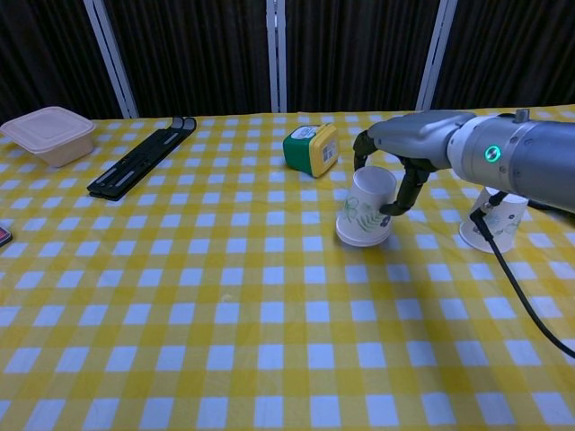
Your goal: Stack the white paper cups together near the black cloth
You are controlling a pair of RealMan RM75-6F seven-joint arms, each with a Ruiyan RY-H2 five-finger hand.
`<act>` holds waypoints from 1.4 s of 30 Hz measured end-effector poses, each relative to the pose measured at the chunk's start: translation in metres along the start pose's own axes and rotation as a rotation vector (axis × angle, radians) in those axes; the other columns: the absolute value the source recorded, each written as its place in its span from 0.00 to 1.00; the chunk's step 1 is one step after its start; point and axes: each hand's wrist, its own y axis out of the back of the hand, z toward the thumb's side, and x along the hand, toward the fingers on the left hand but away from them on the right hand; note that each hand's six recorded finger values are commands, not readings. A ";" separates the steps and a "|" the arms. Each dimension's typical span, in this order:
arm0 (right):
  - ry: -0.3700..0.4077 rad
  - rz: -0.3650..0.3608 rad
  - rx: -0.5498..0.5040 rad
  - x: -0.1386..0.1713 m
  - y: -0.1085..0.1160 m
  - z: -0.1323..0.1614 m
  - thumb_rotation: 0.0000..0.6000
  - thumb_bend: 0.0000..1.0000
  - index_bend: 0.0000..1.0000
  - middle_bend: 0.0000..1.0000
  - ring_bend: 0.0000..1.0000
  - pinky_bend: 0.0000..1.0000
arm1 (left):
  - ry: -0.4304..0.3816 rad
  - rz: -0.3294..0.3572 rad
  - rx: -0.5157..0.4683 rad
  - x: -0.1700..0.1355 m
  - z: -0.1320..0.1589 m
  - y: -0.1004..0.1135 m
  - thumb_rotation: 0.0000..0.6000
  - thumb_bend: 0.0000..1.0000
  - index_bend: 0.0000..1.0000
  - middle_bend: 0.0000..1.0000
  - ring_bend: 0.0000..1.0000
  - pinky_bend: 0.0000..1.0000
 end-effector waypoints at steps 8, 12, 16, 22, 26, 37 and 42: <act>-0.009 -0.101 0.046 0.019 0.041 -0.003 1.00 0.25 0.51 0.08 0.00 0.05 | 0.014 0.007 0.005 0.000 -0.003 0.001 1.00 0.23 0.00 0.00 0.00 0.00; -0.044 -0.138 0.062 0.031 0.059 -0.017 1.00 0.25 0.51 0.08 0.00 0.05 | 0.010 0.004 0.012 0.000 -0.001 0.000 1.00 0.23 0.00 0.00 0.00 0.00; -0.092 -0.160 0.082 0.041 0.071 -0.035 1.00 0.25 0.52 0.08 0.00 0.05 | 0.008 0.002 0.017 0.000 0.000 -0.001 1.00 0.23 0.00 0.00 0.00 0.00; -0.171 -0.156 0.097 0.058 0.077 -0.066 1.00 0.25 0.53 0.08 0.00 0.05 | 0.006 0.008 0.023 -0.001 0.002 0.000 1.00 0.23 0.00 0.00 0.00 0.00; -0.220 -0.135 0.103 0.068 0.073 -0.087 1.00 0.25 0.53 0.08 0.00 0.05 | 0.006 0.005 0.027 -0.001 0.003 -0.001 1.00 0.23 0.00 0.00 0.00 0.00; -0.282 -0.075 0.084 0.088 0.056 -0.116 1.00 0.25 0.54 0.08 0.00 0.05 | -0.016 0.001 0.040 -0.004 0.010 -0.003 1.00 0.23 0.00 0.00 0.00 0.00; -0.291 -0.058 0.063 0.092 0.045 -0.123 1.00 0.25 0.55 0.08 0.00 0.05 | -0.019 0.010 0.041 -0.006 0.011 -0.002 1.00 0.23 0.00 0.00 0.00 0.00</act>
